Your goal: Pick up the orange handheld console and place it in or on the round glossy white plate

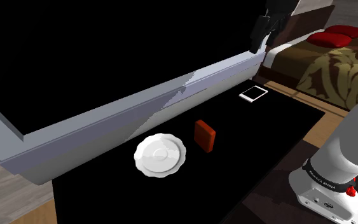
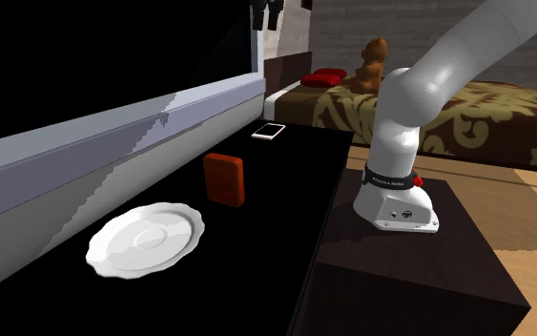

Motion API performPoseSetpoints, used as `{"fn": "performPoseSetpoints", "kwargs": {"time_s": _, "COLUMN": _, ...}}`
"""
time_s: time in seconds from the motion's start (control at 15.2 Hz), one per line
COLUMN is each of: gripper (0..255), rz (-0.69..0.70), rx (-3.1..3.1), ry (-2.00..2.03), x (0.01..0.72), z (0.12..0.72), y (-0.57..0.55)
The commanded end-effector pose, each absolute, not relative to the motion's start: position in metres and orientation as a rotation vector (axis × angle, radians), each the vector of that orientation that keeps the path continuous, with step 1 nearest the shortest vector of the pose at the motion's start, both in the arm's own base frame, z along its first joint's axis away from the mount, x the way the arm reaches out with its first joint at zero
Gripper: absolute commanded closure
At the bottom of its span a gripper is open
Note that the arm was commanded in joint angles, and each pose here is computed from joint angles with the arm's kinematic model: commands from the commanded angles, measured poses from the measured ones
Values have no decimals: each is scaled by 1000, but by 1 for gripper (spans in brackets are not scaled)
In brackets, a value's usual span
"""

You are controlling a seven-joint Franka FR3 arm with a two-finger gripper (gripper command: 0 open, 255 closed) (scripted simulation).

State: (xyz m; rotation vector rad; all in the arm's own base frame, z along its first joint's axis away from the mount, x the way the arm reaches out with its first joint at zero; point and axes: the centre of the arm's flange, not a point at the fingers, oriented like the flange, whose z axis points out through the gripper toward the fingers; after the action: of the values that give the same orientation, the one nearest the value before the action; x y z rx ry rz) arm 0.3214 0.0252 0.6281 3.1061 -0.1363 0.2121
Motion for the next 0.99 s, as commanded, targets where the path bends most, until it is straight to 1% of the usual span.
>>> {"fn": "performPoseSetpoints", "kwargs": {"time_s": 0.0, "gripper": 0, "rz": 212, "rx": 3106, "ry": -136, "x": 321, "z": 628, "y": 25}}
{"fn": "performPoseSetpoints", "kwargs": {"time_s": 0.92, "gripper": 0, "rz": 246, "rx": 3103, "ry": -181, "x": 316, "z": 483, "y": 140}}
